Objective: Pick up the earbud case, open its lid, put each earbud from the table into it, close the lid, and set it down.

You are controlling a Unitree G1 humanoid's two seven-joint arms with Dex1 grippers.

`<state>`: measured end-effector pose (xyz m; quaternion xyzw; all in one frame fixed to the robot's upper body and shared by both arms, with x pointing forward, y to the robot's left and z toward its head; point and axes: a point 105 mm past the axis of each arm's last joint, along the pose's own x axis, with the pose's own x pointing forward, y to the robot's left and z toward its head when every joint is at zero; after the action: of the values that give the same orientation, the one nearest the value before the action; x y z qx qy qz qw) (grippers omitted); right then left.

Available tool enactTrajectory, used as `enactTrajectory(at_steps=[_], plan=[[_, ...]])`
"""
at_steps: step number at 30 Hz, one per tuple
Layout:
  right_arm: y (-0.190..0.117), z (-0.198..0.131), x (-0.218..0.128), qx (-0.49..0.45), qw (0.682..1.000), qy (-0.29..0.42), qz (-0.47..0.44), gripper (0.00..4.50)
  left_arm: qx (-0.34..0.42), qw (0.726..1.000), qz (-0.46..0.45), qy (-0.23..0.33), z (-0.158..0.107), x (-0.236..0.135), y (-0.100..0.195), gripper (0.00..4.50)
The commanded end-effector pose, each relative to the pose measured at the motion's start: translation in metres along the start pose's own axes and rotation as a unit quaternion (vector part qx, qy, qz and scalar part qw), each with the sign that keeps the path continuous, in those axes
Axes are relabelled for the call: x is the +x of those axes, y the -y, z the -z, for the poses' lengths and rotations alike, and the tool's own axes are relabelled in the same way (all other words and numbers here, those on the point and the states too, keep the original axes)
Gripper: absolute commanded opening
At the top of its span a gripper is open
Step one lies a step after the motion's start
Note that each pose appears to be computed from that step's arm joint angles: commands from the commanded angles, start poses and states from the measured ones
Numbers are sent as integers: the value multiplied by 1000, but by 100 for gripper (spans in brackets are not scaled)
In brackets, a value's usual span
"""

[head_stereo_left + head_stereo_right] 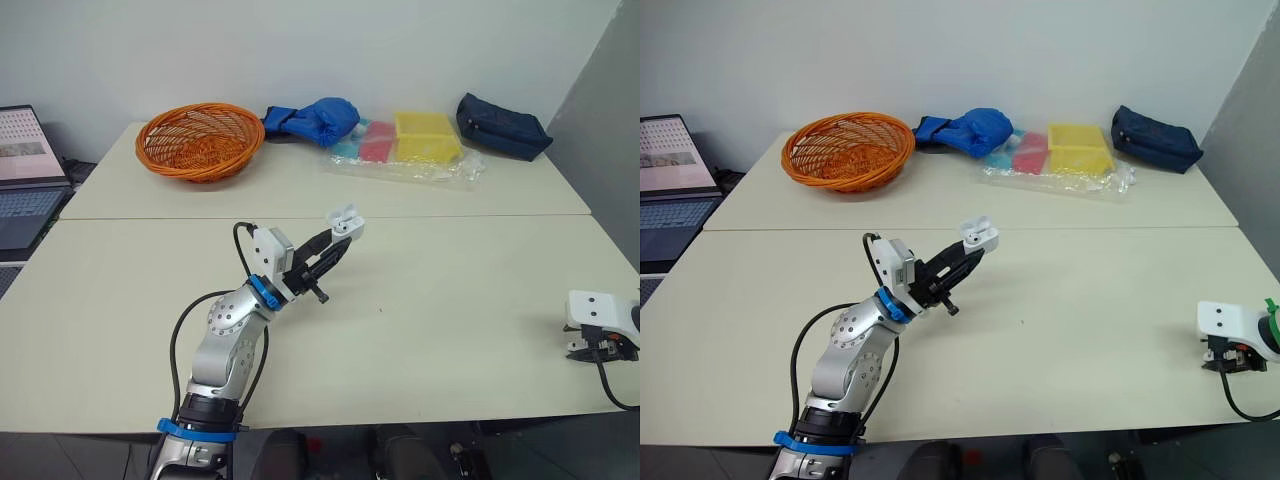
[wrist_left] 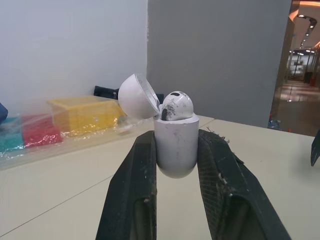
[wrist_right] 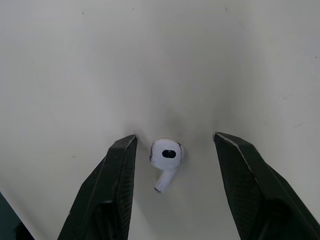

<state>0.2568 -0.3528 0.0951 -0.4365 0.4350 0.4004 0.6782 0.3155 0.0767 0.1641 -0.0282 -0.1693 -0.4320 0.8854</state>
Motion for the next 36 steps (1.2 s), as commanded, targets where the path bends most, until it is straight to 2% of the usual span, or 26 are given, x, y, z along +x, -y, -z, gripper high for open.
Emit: enactTrajectory(at_steps=[1,4,7,8,14,16,19,20,21,22,23,25,28,30,36], plan=[[-1,7,2,8,1000,-17,-6,234,16,1000,6,21,-14,1,2,77],[-3,9,3,-1,1000,-26,-10,157,17,1000,5,21,-14,1,2,77],[-3,11,3,-4,1000,-28,-11,50,18,1000,5,20,-14,1,2,77],[-2,11,3,-8,999,-30,-7,38,18,1000,6,20,-14,1,2,77],[-2,3,2,-24,1000,-17,-5,38,12,1000,16,24,-13,4,7,77],[2,-30,-1,6,998,60,3,38,12,999,15,25,-12,5,6,77],[15,-124,-19,83,958,270,44,38,15,999,18,30,-13,9,3,77],[21,-160,-33,106,926,357,65,38,16,999,19,31,-14,11,3,77],[23,-181,-43,122,903,405,76,38,16,999,20,32,-14,12,2,77],[27,-205,-58,172,862,470,82,38,16,999,20,34,-15,14,2,77],[28,-219,-66,209,836,501,78,38,15,999,21,35,-15,14,1,77],[13,-253,-86,199,794,571,70,38,13,999,31,36,-15,16,3,77],[6,-282,-110,189,744,634,93,38,12,999,38,36,-15,16,4,77],[7,-290,-118,195,727,650,102,38,12,999,38,37,-15,17,3,77],[14,-317,-100,189,722,652,136,38,14,998,54,42,-18,24,3,77]])
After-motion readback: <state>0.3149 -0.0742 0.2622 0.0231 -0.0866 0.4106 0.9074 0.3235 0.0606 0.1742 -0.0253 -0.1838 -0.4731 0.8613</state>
